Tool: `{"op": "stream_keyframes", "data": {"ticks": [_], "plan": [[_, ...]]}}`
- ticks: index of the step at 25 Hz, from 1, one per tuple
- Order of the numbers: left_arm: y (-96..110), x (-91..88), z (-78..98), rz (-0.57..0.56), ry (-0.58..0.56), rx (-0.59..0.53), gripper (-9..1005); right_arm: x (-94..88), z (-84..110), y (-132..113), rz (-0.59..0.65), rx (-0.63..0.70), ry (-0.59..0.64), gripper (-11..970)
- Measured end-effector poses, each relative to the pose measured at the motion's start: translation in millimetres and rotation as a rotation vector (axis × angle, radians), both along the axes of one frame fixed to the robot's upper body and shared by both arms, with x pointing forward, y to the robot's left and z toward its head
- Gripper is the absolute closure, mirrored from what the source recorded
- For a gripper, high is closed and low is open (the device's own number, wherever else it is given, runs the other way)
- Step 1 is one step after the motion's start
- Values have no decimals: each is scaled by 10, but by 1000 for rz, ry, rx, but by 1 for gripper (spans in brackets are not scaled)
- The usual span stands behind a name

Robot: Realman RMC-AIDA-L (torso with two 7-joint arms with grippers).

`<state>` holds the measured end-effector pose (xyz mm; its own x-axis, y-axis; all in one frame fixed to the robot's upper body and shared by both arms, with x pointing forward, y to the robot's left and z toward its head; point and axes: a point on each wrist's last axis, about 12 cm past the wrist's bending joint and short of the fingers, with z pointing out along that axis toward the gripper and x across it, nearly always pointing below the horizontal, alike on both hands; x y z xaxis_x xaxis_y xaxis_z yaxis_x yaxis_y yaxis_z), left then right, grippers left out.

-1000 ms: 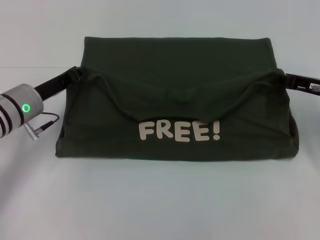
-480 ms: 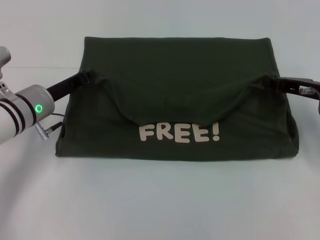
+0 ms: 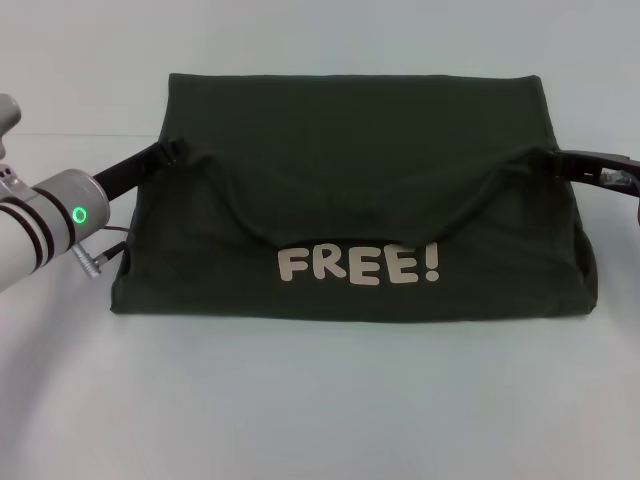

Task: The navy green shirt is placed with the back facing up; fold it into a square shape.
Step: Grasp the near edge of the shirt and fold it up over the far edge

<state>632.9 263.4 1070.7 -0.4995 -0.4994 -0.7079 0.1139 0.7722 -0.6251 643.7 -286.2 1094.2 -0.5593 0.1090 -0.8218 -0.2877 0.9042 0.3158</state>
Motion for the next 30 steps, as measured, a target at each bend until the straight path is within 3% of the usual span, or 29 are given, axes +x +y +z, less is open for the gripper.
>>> {"op": "stream_keyframes", "data": {"ticks": [4, 7, 9, 17, 22, 25, 30], "plan": [[95, -1, -49, 91, 22, -11, 913, -20, -31, -65, -31, -5, 2, 894], [135, -15, -77, 120, 32, -18, 907, -35, -61, -98, -50, -10, 10, 748], [153, -26, -105, 137, 44, -20, 721, -48, -84, -124, -62, -13, 15, 674], [204, -72, -138, 136, 54, -32, 449, -130, -126, -211, -85, 29, 28, 306], [408, -237, -19, -18, 11, -145, 360, -339, -68, -357, -15, 173, 14, 141], [616, -392, 64, -156, 92, -189, 336, -523, -25, -470, 55, 254, 7, 97], [798, -551, 77, -270, 223, -99, 297, -788, -23, -557, 154, 329, 16, 69]]}}
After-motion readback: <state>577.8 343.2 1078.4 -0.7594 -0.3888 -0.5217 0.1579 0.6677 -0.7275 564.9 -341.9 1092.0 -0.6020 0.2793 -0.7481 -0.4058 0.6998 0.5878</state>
